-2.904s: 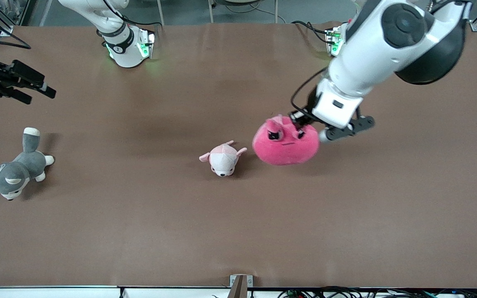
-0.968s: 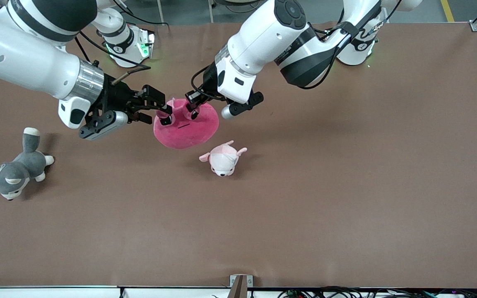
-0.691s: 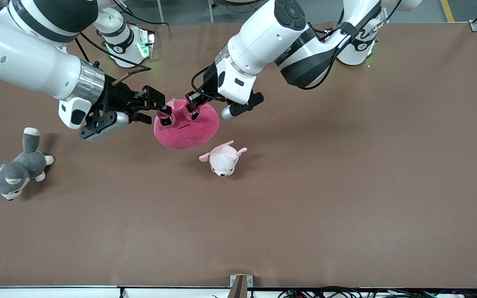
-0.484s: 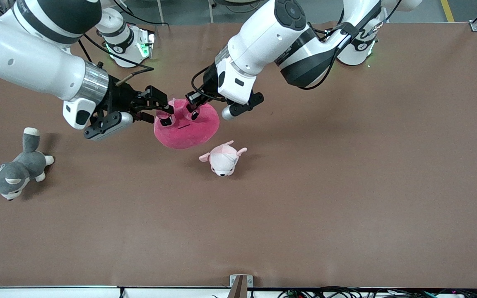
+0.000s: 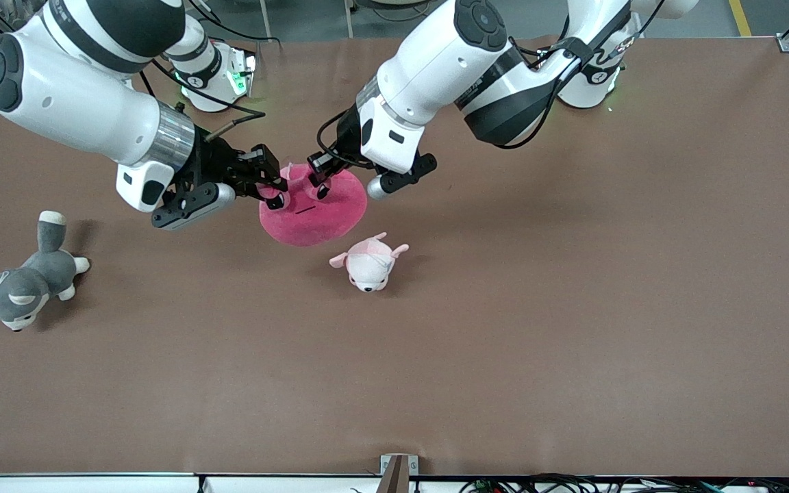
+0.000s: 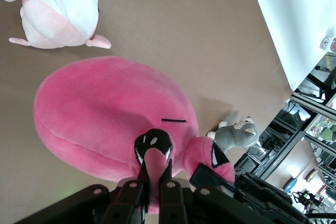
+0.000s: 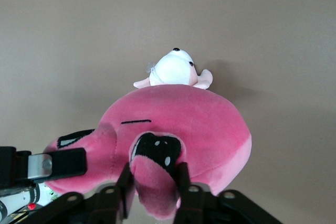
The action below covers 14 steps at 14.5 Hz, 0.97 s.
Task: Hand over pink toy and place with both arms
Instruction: 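Open the left gripper and release the pink toy to the right gripper, then carry the pink toy with the right gripper while the left gripper withdraws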
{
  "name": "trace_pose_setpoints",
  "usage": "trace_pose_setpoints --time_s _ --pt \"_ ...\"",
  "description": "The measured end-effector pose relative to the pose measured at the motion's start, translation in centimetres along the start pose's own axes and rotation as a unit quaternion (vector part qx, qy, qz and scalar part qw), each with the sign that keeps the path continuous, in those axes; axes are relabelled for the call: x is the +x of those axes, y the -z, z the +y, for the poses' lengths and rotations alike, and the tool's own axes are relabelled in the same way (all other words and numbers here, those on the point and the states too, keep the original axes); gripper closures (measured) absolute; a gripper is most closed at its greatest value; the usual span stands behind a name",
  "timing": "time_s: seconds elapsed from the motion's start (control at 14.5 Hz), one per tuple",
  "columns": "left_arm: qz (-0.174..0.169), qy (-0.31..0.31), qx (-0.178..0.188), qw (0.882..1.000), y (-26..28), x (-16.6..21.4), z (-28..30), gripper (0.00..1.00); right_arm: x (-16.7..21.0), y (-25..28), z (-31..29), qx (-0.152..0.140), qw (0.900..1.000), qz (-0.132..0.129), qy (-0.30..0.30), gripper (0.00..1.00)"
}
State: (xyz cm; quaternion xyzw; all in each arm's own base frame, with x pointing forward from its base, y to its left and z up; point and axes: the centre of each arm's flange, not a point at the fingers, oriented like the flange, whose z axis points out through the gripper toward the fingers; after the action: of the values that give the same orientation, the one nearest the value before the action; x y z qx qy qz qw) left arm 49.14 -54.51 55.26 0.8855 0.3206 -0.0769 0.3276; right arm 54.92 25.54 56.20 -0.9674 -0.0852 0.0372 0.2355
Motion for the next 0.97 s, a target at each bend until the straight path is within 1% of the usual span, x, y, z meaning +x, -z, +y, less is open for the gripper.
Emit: trace_pose_setpoints --time_s 0.07,0.14,0.21,0.28,0.41,0.48,0.55,0.69,0.76,0.83,0.97 --pt "0.000 0.000 0.000 1.000 0.0 0.0 0.0 0.91 0.0 -0.1 -0.1 0.000 1.000 -0.001 0.001 0.80" --pt "0.001 0.000 0.000 1.000 0.0 0.1 0.0 0.91 -0.1 -0.1 -0.2 -0.001 1.000 -0.002 0.002 0.88" --pt "0.001 0.001 0.000 1.000 0.0 0.1 0.0 0.87 -0.1 -0.1 -0.2 -0.001 1.000 -0.002 0.002 0.89" --pt "0.001 0.001 0.000 1.000 0.0 0.2 0.0 0.80 -0.1 -0.1 -0.2 -0.001 1.000 -0.002 0.002 0.89" --pt "0.002 0.001 -0.001 1.000 0.1 0.3 0.1 0.58 -0.1 -0.2 -0.1 -0.002 1.000 -0.004 0.002 0.90" --pt "0.005 0.000 -0.002 1.000 0.2 0.5 0.1 0.45 -0.2 -0.2 -0.1 -0.003 1.000 -0.008 0.001 0.90" --pt "0.011 -0.004 -0.002 1.000 0.3 0.7 0.2 0.36 -0.2 -0.2 0.1 -0.003 1.000 -0.012 0.000 0.90" --pt "0.029 -0.013 0.004 0.999 0.7 1.5 0.2 0.15 -0.2 0.0 0.9 -0.008 1.000 -0.016 -0.006 0.90" --pt "0.043 -0.016 0.014 0.999 1.1 2.6 0.1 0.07 -0.1 0.3 1.8 -0.015 1.000 -0.016 -0.011 0.90" --pt "0.062 -0.016 0.026 0.998 1.7 4.4 -0.2 0.00 0.1 0.9 3.0 -0.024 0.999 -0.014 -0.019 0.90" --pt "0.099 -0.011 0.050 0.994 3.7 9.1 -0.7 0.00 0.6 2.1 5.9 -0.042 0.998 -0.004 -0.036 0.90"
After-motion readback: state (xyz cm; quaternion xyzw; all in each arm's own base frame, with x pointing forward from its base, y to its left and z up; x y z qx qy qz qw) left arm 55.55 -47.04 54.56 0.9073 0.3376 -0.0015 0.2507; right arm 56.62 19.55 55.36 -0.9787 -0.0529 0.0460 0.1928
